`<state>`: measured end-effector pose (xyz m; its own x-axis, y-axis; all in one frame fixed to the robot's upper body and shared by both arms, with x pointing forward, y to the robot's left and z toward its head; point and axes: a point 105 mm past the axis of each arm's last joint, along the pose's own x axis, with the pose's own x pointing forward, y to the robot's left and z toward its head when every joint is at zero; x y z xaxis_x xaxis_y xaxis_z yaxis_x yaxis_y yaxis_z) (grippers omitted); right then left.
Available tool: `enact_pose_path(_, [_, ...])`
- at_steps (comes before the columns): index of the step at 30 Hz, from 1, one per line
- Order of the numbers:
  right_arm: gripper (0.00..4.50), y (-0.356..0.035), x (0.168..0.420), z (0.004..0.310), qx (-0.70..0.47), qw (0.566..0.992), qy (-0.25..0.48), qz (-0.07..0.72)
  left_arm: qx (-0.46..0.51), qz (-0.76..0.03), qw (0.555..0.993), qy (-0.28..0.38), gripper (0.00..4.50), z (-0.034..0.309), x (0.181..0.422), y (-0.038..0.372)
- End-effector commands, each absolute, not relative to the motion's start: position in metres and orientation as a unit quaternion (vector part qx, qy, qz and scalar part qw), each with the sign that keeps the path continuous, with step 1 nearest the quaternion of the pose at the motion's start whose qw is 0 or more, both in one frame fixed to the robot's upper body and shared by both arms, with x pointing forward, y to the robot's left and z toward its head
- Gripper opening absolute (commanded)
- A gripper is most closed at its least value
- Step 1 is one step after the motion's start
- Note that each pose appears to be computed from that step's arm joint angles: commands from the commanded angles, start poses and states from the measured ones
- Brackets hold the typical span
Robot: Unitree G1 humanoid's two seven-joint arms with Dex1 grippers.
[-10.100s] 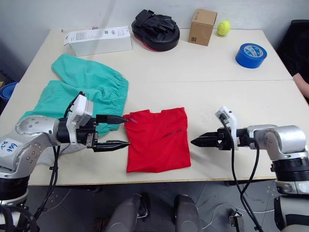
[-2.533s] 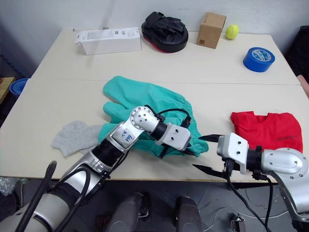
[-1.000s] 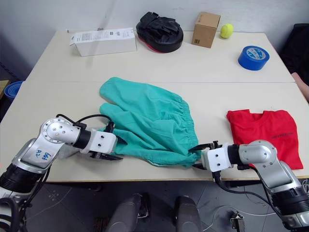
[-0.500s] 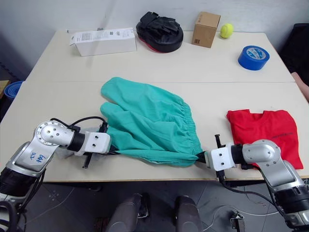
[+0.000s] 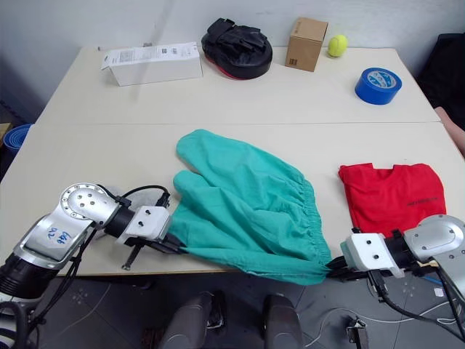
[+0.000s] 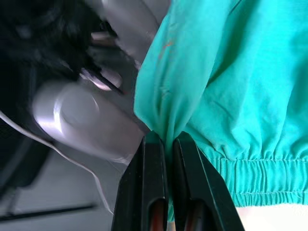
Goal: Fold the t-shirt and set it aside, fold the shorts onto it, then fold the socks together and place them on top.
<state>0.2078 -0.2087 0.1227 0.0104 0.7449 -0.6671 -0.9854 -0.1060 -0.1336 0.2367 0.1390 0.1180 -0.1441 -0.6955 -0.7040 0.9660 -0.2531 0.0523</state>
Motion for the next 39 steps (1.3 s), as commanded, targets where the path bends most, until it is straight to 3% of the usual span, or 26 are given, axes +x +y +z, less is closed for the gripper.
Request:
enact_pose_path(1, [0.00,-0.202,0.243,0.127,-0.332,0.680,0.159,0.634,0.330,-0.717,0.576,0.212,0.03,0.122,0.251,0.136])
enact_pose_path(4, [0.00,-0.209,0.320,0.155,-0.418,0.757,0.077,0.496,0.402,-0.622,0.657,0.140,0.03,0.141,0.322,0.125])
enact_pose_path(6, [0.00,-0.224,0.378,0.247,-0.510,0.808,-0.093,0.280,0.406,-0.397,0.817,-0.104,0.03,0.275,0.411,0.113])
enact_pose_path(7, [0.00,-0.229,0.388,0.284,-0.535,0.805,-0.161,0.199,0.371,-0.314,0.855,-0.184,0.03,0.328,0.426,0.116])
enact_pose_path(9, [0.00,-0.239,0.379,0.357,-0.574,0.764,-0.288,0.064,0.344,-0.204,0.864,-0.306,0.03,0.413,0.421,0.135])
enact_pose_path(11, [0.00,-0.248,0.363,0.399,-0.584,0.729,-0.355,-0.015,0.335,-0.156,0.846,-0.385,0.03,0.466,0.400,0.150])
enact_pose_path(13, [0.00,-0.257,0.354,0.416,-0.587,0.712,-0.381,-0.053,0.320,-0.145,0.837,-0.419,0.03,0.488,0.387,0.158])
enact_pose_path(17, [0.00,-0.264,0.347,0.385,-0.592,0.721,-0.360,0.015,0.347,-0.348,0.816,-0.305,0.03,0.420,0.385,0.133])
enact_pose_path(20, [0.00,-0.255,0.347,0.351,-0.572,0.745,-0.330,0.098,0.371,-0.440,0.790,-0.211,0.03,0.351,0.370,0.128])
enact_pose_path(23, [0.00,-0.242,0.343,0.305,-0.558,0.756,-0.276,0.204,0.337,-0.506,0.784,-0.120,0.03,0.299,0.348,0.125])
enact_pose_path(26, [0.00,-0.235,0.333,0.258,-0.534,0.763,-0.202,0.302,0.330,-0.580,0.744,-0.040,0.03,0.253,0.311,0.119])
enact_pose_path(33, [0.00,-0.223,0.291,0.176,-0.485,0.744,-0.073,0.453,0.295,-0.639,0.708,0.064,0.03,0.200,0.265,0.116])
enact_pose_path(39, [0.00,-0.220,0.262,0.148,-0.443,0.729,-0.013,0.521,0.288,-0.669,0.670,0.145,0.03,0.172,0.236,0.132])
